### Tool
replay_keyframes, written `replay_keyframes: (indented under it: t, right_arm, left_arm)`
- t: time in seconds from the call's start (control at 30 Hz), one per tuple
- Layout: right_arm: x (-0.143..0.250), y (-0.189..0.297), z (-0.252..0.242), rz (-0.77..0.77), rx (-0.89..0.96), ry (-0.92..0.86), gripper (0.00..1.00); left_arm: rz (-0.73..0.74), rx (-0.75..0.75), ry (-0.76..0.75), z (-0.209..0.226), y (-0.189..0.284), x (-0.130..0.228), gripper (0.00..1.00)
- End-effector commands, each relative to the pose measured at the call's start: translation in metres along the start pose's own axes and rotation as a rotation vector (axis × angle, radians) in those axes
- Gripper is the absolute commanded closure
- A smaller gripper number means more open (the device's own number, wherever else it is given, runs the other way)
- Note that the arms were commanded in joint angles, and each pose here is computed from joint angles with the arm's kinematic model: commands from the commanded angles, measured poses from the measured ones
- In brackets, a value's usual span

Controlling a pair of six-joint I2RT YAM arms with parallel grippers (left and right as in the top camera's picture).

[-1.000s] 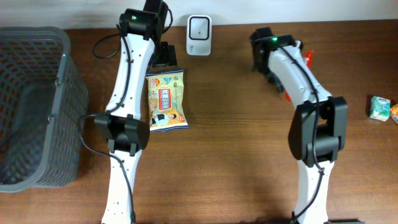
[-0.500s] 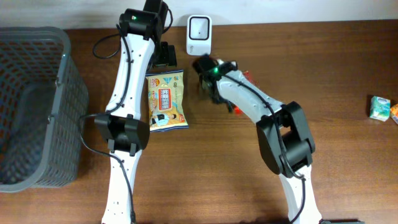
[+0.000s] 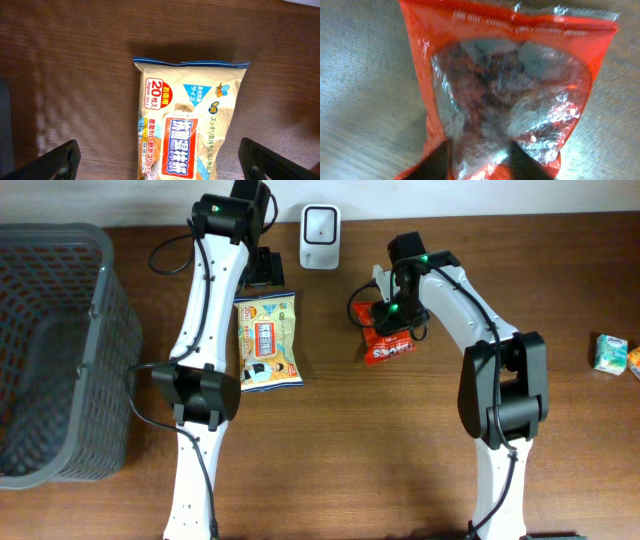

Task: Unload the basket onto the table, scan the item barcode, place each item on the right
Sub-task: 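Hold the red bag up in front of the scanner window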

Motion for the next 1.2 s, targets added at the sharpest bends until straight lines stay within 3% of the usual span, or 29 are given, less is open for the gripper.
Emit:
replay_keyframes:
  t: [0.0, 0.1, 0.17, 0.23, 0.27, 0.37, 0.5, 0.63, 0.67, 0.7, 0.73, 0.77, 0.8, 0.93, 1.03, 1.17]
  right_arm:
    - [-0.007, 0.026, 0.012, -0.023, -0.035, -0.082, 0.8]
    - [-0.011, 0.064, 0.02, -0.026, -0.04, -0.135, 0.83]
    - [-0.011, 0.058, 0.019, -0.019, -0.024, -0.133, 0.85]
    - [-0.007, 0.042, -0.002, -0.009, 0.119, -0.208, 0.89]
    - [-0.006, 0.035, -0.003, -0.003, 0.123, -0.212, 0.94]
    - [-0.001, -0.002, 0.013, 0.031, -0.022, -0.265, 0.96]
    - [0.004, -0.026, 0.041, 0.034, -0.044, -0.229, 0.96]
    - [-0.003, 0.002, 0.06, 0.035, -0.047, -0.218, 0.96]
    - [-0.008, 0.019, 0.061, 0.029, -0.048, -0.22, 0.93]
    - [-0.011, 0.029, 0.062, 0.021, -0.049, -0.215, 0.84]
    - [-0.012, 0.032, 0.062, 0.019, -0.049, -0.15, 0.38]
    - [-0.007, 0.032, 0.062, 0.041, -0.047, -0.086, 0.17]
    - [-0.002, 0.028, 0.06, 0.066, -0.031, -0.088, 0.1]
    - [0.013, 0.001, 0.044, 0.103, 0.058, -0.093, 0.08]
    - [0.009, -0.01, 0.049, 0.064, 0.031, -0.154, 0.14]
    - [-0.002, 0.028, 0.049, 0.021, 0.062, -0.174, 0.17]
  left_arm:
    - [-0.018, 0.009, 0.011, 0.001, 0.007, -0.002, 0.01]
    - [-0.018, 0.009, 0.011, 0.001, 0.007, -0.002, 0.01]
    - [-0.018, 0.009, 0.011, 0.001, 0.007, -0.002, 0.01]
    - [-0.018, 0.009, 0.011, 0.001, 0.007, -0.002, 0.01]
    - [-0.018, 0.009, 0.011, 0.001, 0.007, -0.002, 0.01]
    - [-0.018, 0.009, 0.011, 0.001, 0.007, -0.002, 0.01]
    - [-0.018, 0.009, 0.011, 0.001, 0.007, -0.002, 0.01]
    - [-0.018, 0.009, 0.011, 0.001, 0.007, -0.002, 0.01]
    - [-0.018, 0.009, 0.011, 0.001, 0.007, -0.002, 0.01]
    - [-0.018, 0.009, 0.011, 0.001, 0.007, -0.002, 0.01]
    - [-0.018, 0.009, 0.011, 0.001, 0.007, -0.002, 0.01]
    - [-0.018, 0.009, 0.011, 0.001, 0.007, -0.002, 0.01]
    - [-0.017, 0.009, 0.011, 0.001, 0.007, -0.002, 0.01]
    - [-0.018, 0.009, 0.01, 0.001, 0.007, -0.002, 0.01]
    - [-0.018, 0.009, 0.01, 0.001, 0.007, -0.002, 0.01]
    - [-0.018, 0.01, 0.008, 0.0, 0.007, -0.001, 0.01]
Point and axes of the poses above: each gripper's point midway between its finger pads, its own y axis back along the fingers, its own z axis along the line the jaws close on, x = y × z, the point moved 5 cm from there along y, back along the fingers, and after that the axes turned 2 degrees about -y, right-handed, at the moved point
